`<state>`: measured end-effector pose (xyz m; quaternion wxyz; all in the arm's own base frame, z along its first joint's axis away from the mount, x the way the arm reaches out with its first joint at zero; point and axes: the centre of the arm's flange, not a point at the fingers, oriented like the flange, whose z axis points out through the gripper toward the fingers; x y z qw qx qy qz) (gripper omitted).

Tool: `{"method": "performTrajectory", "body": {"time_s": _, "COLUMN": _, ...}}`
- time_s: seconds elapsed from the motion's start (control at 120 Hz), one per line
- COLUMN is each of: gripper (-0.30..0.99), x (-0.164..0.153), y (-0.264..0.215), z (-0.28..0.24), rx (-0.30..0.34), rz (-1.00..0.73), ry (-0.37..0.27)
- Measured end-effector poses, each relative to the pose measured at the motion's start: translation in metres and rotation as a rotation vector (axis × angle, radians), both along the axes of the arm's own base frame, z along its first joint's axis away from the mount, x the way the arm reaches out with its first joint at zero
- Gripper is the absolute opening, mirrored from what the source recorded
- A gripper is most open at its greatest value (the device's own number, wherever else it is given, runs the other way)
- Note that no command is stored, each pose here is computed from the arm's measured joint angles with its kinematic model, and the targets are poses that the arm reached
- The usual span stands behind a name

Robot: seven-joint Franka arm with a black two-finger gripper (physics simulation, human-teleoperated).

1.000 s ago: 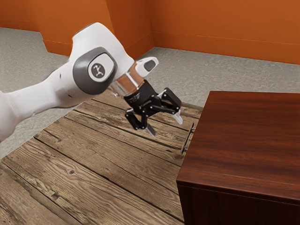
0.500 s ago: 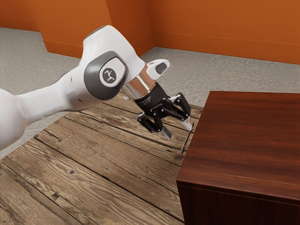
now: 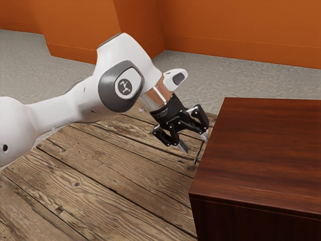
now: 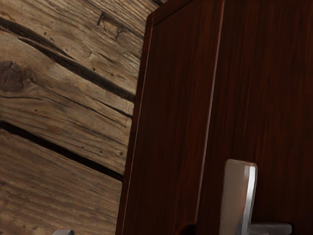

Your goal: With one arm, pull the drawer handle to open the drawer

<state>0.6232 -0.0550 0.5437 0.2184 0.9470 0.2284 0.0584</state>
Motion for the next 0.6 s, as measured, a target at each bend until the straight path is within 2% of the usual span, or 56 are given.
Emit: {"method": "performTrajectory", "body": {"time_s": 0.6, "gripper": 0.42, "x": -0.022, "y": 0.034, "z": 0.001, "rx": -0.014, "rz": 0.053, "ry": 0.013}}
